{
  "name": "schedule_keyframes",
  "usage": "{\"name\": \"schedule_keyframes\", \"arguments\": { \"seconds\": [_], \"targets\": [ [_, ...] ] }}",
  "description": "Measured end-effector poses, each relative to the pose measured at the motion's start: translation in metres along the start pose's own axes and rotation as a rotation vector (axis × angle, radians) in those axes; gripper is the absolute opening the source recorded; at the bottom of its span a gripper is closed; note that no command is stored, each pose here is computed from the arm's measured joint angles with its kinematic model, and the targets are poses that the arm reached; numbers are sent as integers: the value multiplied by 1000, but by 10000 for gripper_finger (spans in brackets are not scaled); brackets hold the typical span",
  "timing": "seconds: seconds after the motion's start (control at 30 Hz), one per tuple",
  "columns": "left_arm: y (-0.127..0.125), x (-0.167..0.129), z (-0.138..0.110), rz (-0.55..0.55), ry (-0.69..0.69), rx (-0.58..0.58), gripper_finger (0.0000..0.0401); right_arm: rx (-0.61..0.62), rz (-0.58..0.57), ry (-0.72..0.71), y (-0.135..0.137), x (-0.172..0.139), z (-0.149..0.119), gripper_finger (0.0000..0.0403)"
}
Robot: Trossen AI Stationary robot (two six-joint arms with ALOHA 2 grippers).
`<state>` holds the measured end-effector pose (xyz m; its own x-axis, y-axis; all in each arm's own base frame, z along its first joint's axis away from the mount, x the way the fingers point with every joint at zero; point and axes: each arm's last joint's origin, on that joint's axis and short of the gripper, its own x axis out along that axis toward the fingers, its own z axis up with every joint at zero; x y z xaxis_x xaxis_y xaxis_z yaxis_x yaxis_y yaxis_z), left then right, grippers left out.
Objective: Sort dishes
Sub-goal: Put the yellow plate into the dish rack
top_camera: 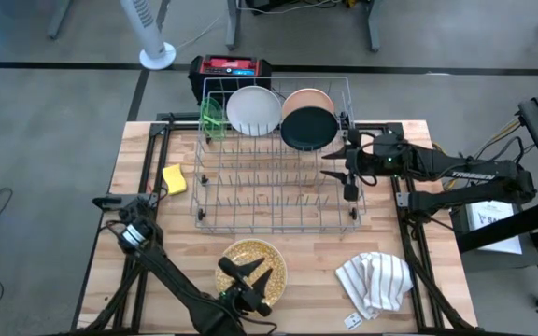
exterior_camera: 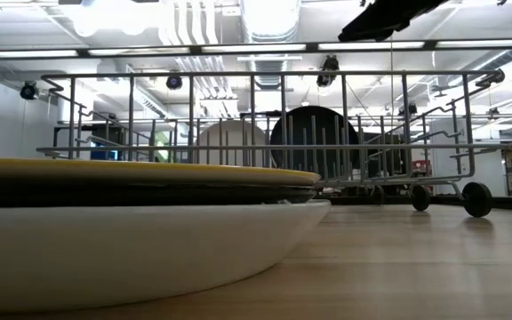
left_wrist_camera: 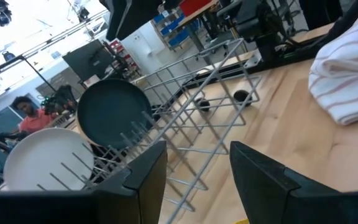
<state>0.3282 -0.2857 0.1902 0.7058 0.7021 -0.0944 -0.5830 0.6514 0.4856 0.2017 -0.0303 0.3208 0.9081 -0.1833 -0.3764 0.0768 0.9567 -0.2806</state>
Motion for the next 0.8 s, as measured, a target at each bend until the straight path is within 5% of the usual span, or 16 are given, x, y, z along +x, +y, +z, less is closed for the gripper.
{"name": "schedule_keyframes", "arguments": {
  "seconds": [0.43, 0.7, 0.8],
  "targets": [
    [-11, 6, 10, -6, 38, 22, 166, -33, 18, 33, 2, -2, -3, 170],
    [22, -3, 32, -138, 500, 30, 166, -7, 124, 155, 19, -5, -13, 169],
    [30, -9, 46, -224, 554, 75, 166, 17, 169, 166, 29, -6, -13, 169]
  ]
}}
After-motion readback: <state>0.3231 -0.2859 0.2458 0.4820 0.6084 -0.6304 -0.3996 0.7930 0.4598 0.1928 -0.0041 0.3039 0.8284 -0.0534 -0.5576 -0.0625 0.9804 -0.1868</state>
